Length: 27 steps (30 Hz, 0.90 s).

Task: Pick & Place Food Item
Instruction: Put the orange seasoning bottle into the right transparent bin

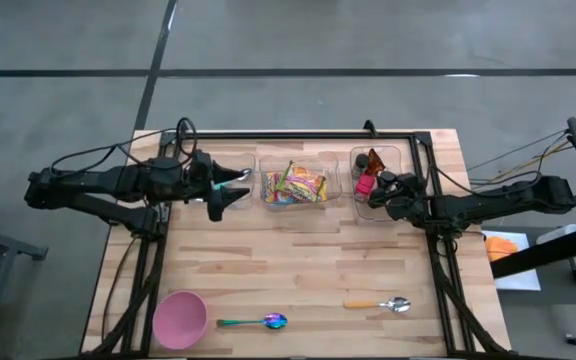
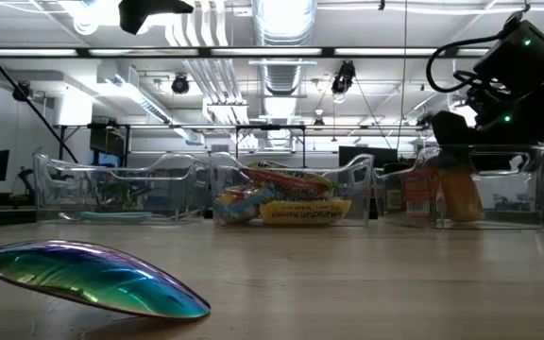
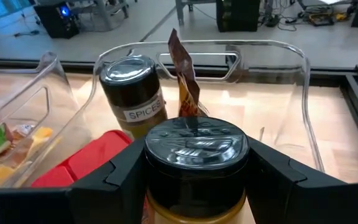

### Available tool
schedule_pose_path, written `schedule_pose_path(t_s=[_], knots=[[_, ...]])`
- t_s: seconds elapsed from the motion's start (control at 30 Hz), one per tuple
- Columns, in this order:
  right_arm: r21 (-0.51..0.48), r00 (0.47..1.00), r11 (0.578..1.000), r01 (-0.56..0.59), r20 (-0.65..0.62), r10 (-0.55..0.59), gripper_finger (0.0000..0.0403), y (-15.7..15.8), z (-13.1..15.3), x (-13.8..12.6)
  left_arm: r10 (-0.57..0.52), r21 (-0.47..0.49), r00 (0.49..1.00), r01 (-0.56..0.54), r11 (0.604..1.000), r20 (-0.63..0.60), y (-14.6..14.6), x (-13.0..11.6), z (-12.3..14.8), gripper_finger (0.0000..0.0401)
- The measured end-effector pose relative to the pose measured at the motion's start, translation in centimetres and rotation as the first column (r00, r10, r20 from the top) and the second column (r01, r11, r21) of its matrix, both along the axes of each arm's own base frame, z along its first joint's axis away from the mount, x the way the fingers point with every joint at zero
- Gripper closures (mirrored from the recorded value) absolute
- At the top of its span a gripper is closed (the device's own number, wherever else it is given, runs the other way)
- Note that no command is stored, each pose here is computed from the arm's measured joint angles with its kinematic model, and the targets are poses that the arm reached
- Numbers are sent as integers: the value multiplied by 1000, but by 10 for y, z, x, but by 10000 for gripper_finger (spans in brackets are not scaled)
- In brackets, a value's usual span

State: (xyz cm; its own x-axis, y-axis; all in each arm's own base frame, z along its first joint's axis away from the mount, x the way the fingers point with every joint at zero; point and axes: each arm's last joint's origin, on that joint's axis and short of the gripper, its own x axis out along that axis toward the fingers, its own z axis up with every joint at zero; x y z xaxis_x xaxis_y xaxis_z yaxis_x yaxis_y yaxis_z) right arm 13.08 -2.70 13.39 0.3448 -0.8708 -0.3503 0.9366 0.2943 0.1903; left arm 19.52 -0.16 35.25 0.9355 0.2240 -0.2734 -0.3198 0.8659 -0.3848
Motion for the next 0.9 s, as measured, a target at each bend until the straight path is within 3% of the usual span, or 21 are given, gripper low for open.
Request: schedule_pose_path(t_s=[0.37, 0.73, 0.9], knots=[[-63, 998, 996, -57, -29, 55, 204, -1, -6, 5, 6, -14, 1000, -6, 1000, 3, 0, 0, 0, 92], [-59, 998, 997, -42, -54, 39, 203, -1, -13, 8, 7, -14, 1000, -7, 1000, 3, 0, 0, 0, 92], [-54, 996, 997, -60, -73, 56, 118, -1, -14, 10, 7, -14, 1000, -7, 1000, 3, 0, 0, 0, 92]])
